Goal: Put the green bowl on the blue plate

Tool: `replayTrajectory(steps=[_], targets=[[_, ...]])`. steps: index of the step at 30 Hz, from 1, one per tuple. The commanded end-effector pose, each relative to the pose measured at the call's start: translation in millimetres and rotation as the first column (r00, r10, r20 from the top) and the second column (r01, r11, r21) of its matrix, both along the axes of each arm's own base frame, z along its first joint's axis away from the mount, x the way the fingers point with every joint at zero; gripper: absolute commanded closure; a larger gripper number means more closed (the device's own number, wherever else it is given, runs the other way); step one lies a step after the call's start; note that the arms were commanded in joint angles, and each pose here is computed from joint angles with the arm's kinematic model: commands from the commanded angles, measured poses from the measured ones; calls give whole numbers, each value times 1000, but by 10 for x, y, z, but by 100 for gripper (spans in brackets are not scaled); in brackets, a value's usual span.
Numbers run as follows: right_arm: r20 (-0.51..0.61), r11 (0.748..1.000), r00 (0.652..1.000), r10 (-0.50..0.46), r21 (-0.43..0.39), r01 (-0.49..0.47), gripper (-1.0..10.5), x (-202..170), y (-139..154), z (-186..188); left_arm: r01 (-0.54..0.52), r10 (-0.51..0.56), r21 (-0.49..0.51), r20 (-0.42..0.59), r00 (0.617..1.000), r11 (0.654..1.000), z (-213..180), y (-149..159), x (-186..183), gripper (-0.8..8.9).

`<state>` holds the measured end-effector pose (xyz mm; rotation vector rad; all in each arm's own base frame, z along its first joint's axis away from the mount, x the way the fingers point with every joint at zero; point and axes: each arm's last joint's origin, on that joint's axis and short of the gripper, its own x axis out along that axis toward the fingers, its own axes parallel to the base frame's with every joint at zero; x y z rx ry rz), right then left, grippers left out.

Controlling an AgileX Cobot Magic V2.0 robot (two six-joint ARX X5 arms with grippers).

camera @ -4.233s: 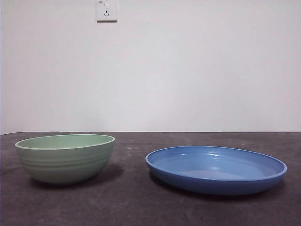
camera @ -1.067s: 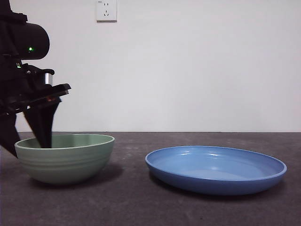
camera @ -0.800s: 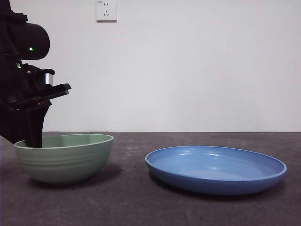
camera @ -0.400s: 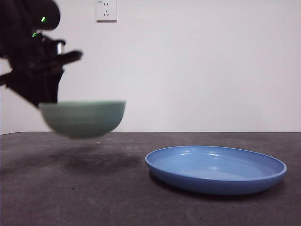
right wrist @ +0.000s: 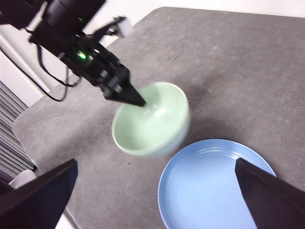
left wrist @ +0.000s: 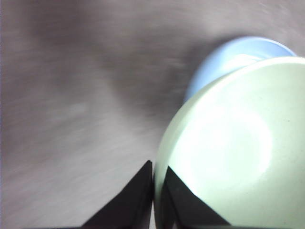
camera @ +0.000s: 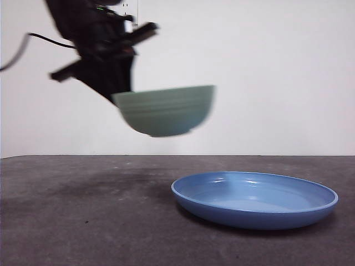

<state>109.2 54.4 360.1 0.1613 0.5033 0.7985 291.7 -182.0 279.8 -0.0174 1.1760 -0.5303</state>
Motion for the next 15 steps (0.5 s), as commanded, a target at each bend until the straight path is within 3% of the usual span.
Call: replayTrajectory(steps=[1,7,15], targets=[[10,1000,1000,4,13,-4,327,-6,7,52,35,-35,-6,-15,999,999,-79,-278,35,796],[11,1000,1000,4,13,-4,327,-5,7,54,115,-115,-7,-31,993,993,-272,-816,115,796],[11,1000,1000,5,13,-5,327,-6,7,54,164,-162,25,-72,984,986,-555,-1219,313,796]])
